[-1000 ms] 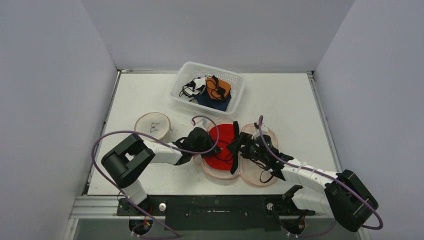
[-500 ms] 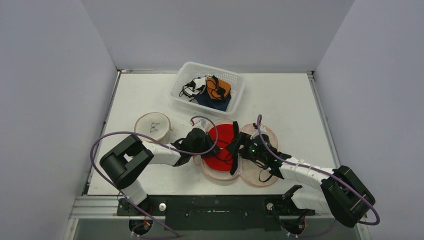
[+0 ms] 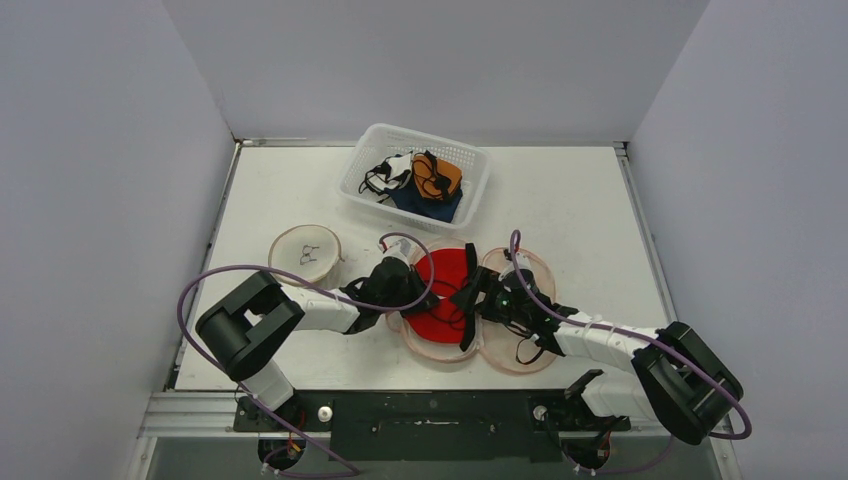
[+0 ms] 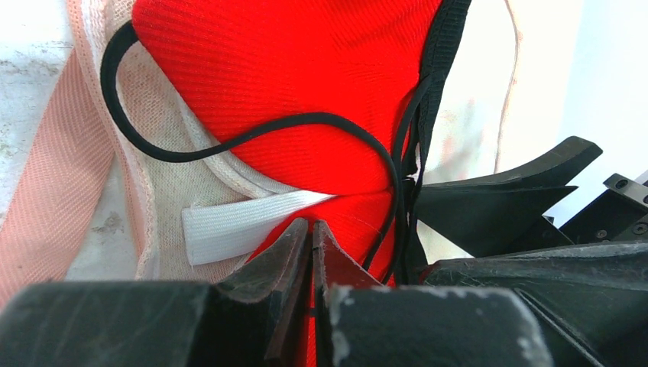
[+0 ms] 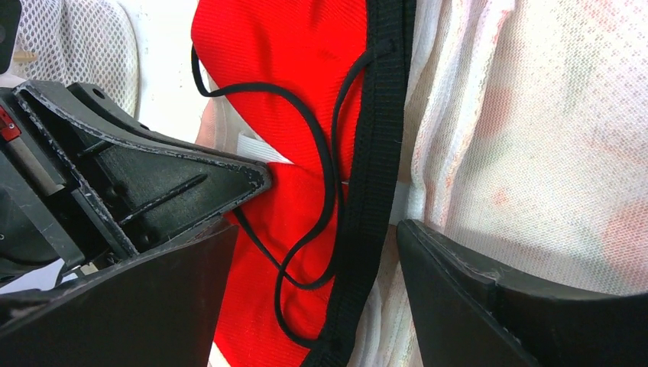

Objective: Unzip the laundry bag and remove the bra
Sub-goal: Pick up the bra from the laundry bag.

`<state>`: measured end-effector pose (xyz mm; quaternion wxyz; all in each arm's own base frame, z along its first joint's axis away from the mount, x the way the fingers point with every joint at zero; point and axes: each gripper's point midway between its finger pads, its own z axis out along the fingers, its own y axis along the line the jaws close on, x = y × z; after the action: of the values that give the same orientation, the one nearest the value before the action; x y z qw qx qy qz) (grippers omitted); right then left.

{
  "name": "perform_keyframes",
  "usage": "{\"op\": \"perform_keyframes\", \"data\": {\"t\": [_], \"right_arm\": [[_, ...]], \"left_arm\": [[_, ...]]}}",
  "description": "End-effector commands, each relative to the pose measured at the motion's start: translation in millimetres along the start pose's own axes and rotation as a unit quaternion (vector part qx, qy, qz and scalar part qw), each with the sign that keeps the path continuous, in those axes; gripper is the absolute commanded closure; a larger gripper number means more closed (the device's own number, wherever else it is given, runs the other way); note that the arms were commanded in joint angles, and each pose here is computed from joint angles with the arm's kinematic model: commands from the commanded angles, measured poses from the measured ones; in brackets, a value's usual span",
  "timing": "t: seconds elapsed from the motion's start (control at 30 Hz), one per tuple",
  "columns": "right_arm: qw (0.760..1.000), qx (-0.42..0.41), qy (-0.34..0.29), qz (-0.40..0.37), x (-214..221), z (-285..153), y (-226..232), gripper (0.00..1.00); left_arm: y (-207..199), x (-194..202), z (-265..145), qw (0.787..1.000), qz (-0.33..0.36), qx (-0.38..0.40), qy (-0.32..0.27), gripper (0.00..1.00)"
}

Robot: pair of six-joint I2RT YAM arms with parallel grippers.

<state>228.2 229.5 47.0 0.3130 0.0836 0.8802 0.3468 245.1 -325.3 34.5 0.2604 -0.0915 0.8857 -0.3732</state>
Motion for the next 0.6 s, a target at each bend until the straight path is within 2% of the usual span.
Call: {"op": "perform_keyframes", "data": {"t": [0.0, 0.1, 0.3, 0.4, 0.57], "right_arm": [[1.0, -0.022, -0.02, -0.001, -8.7, 0.8, 12.4, 0.21], [0.999, -0.042, -0.025, 0.0, -10.9, 1.6, 20.5, 0.25], [0.998, -0.056, -0.025, 0.002, -13.4, 9.7, 33.6, 0.4], [0.999, -0.051, -0.018, 0.003, -11.1, 15.7, 34.0, 0.39], [0.999, -0.031, -0.014, 0.008, -6.2, 23.8, 23.5, 0.31]], "left_arm": [[-4.6, -6.4, -5.8, 1.0, 0.003, 0.01, -0.011, 0.97], [-2.1, -4.7, -5.9, 1.0, 0.002, 0.009, -0.01, 0.97], [-1.7, -2.0, -6.9, 1.0, -0.002, 0.014, -0.008, 0.97], [-2.8, -1.2, -7.6, 1.0, -0.003, 0.018, -0.007, 0.97], [-5.8, -0.8, -9.1, 1.0, -0.006, 0.026, -0.007, 0.97]]}}
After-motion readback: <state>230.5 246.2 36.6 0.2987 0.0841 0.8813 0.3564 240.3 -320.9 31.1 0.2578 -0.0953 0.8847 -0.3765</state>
